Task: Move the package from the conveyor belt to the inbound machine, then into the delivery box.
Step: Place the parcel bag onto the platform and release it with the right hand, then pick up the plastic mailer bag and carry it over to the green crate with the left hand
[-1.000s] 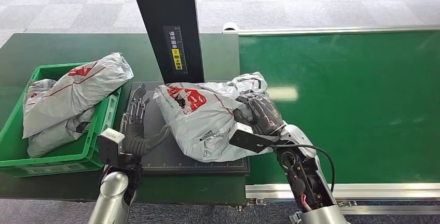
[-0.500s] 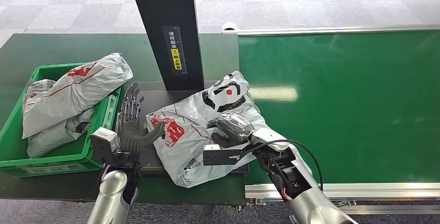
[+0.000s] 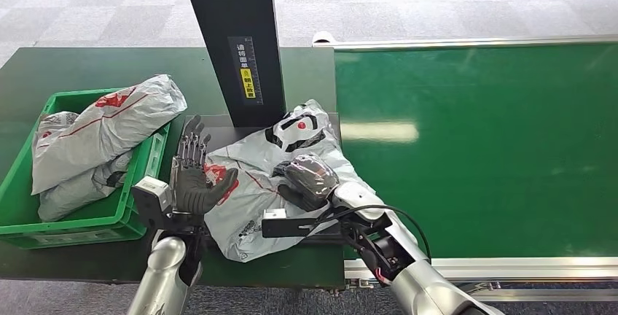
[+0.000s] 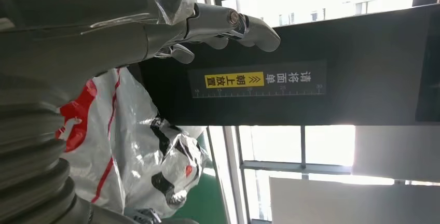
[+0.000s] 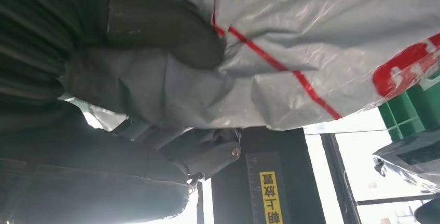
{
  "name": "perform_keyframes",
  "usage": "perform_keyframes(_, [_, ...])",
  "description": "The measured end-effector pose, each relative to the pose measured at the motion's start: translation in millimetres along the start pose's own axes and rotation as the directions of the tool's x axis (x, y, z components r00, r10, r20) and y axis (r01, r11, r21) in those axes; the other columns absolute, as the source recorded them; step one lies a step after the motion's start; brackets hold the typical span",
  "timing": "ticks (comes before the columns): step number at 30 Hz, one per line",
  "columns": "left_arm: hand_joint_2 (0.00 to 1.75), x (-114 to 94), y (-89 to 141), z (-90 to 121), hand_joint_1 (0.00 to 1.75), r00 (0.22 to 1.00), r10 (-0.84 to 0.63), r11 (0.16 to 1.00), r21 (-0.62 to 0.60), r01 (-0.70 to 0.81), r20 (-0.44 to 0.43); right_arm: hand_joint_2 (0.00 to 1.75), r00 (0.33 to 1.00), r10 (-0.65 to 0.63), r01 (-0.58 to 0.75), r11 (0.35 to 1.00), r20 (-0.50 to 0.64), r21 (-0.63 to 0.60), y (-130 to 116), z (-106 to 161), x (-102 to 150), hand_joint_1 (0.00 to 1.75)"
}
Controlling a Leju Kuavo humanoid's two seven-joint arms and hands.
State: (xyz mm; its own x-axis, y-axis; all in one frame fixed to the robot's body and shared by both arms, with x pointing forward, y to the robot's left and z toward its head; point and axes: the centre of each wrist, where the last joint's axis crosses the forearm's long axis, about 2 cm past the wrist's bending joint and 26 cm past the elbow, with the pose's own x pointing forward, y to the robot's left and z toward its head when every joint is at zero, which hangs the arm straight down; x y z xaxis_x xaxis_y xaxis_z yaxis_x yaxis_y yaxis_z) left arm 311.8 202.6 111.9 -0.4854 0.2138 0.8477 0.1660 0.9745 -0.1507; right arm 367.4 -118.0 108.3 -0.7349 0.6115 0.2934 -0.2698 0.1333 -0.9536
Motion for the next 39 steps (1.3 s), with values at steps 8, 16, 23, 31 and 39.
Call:
perform_keyframes(8, [1.75, -0.4, -0.2, 0.0, 0.00, 1.000, 0.022, 1.000, 0.002, -0.022, -0.004, 1.75, 0.993, -0.120, 0.119, 0.991, -0.006, -0.056, 0.5, -1.7, 1.0, 0.00])
perform_keyframes(16, [1.75, -0.7, 0.1, 0.2, 0.00, 1.000, 0.021, 1.000, 0.001, -0.021, -0.007, 1.75, 0.976, -0.219, 0.219, 0.971, 0.005, -0.095, 0.7, -0.7, -1.2, 0.00])
perform_keyframes(23, [1.75, -1.9, 1.7, 1.7, 0.00, 1.000, -0.001, 0.999, -0.032, 0.000, -0.027, 1.75, 0.842, -0.513, 0.538, 0.819, 0.168, -0.197, 6.9, 4.9, 0.0, 0.00])
perform_keyframes(31, [1.75, -4.4, 1.1, 5.7, 0.00, 0.993, -0.103, 0.989, -0.112, 0.096, -0.051, 1.75, 0.627, -0.689, 0.777, 0.523, 0.362, -0.351, -14.6, 10.1, 6.3, 0.00])
perform_keyframes(39, [1.75, -5.0, -2.3, 6.2, 0.00, 0.964, -0.259, 0.948, -0.210, 0.241, -0.063, 1.75, 0.596, -0.669, 0.799, 0.443, 0.444, -0.406, -29.1, 15.9, 8.9, 0.00])
